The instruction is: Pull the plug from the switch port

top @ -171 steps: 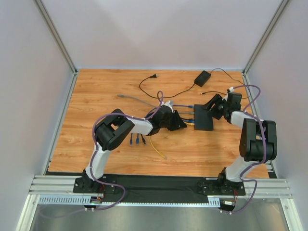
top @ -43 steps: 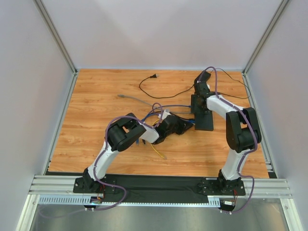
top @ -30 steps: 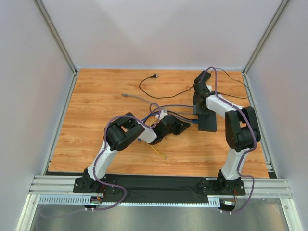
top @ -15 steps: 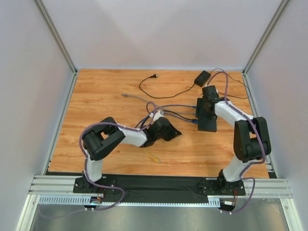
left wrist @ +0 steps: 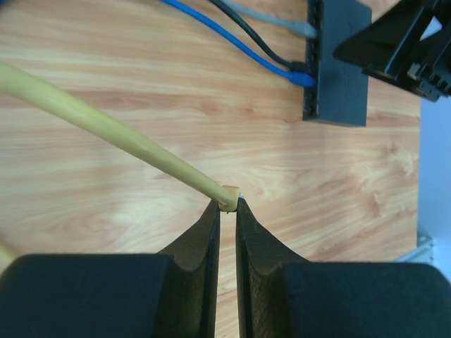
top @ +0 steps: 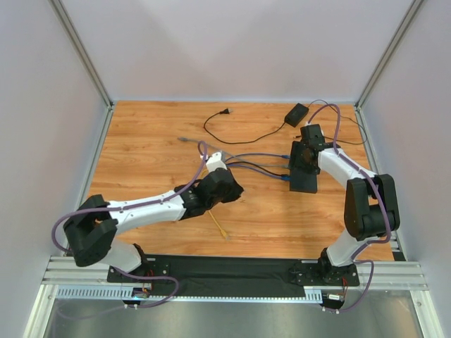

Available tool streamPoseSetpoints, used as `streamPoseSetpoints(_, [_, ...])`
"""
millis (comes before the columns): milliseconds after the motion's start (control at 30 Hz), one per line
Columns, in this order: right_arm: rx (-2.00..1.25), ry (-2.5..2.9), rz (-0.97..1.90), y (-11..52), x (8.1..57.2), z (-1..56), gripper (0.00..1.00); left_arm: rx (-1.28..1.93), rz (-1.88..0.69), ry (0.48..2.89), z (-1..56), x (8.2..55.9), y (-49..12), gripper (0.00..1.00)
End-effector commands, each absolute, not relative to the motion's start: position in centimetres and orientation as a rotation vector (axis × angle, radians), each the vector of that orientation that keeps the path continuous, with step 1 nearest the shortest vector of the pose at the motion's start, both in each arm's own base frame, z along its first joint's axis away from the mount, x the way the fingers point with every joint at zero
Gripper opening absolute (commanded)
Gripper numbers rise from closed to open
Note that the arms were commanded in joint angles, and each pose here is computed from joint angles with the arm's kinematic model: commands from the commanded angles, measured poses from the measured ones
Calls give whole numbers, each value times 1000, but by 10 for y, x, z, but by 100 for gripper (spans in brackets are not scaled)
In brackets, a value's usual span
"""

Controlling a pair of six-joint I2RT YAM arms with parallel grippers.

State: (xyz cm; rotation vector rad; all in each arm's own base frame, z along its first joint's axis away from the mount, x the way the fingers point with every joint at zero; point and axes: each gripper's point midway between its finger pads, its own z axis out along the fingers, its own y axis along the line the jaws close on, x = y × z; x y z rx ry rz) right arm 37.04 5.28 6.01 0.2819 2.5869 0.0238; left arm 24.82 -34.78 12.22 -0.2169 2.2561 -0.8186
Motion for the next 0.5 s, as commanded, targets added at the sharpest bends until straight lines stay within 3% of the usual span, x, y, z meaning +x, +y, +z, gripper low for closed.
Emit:
streamPoseSetpoints(0, [297,2523,63,55,378,76,65,-176,-553,2185,142,260,-290,8])
streamPoseSetpoints(467, [293,2523,81,57,377,77,65,-397,-267,2036,186,253,-130,6])
